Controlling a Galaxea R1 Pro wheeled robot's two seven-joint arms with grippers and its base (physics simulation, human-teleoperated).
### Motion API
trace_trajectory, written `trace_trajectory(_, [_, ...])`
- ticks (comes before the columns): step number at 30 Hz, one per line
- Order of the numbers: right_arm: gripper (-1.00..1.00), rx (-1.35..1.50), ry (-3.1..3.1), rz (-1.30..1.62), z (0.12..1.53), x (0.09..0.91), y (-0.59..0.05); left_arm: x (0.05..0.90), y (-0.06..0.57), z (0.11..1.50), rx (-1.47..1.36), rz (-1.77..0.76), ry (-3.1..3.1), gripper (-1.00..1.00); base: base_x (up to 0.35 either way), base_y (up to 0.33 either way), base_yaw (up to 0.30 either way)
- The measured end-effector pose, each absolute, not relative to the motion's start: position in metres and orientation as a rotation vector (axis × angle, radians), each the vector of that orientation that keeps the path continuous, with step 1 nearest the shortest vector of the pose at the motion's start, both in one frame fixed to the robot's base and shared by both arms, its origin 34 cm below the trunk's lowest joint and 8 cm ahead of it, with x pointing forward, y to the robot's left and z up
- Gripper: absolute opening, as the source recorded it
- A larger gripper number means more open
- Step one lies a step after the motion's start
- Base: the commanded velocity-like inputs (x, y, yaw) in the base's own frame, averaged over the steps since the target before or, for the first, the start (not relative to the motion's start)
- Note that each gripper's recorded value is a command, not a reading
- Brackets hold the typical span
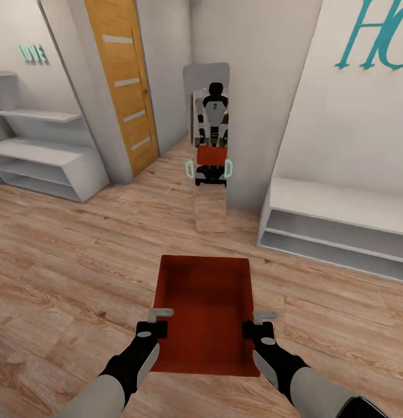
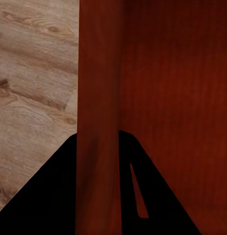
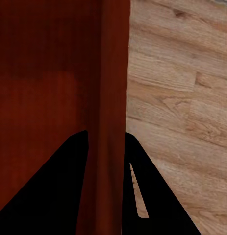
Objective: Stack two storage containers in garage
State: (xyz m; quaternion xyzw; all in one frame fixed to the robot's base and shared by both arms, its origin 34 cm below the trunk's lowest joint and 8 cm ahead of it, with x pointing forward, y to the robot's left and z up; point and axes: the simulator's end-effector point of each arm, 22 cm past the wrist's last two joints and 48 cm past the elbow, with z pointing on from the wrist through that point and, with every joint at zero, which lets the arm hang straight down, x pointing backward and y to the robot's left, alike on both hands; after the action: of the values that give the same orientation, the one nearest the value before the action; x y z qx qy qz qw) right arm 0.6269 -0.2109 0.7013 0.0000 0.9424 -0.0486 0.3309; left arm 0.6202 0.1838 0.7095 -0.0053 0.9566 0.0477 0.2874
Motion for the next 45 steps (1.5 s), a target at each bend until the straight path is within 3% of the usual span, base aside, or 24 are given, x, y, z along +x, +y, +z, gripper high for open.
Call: trace_trajectory(45, [-1.0, 0.001, 2.464, -0.126, 0.7012, 0.627, -0.2112, 0.6203, 0.1834, 0.7097, -0.014, 0.127, 2.555, -1.0, 0.322, 0.0, 0.267])
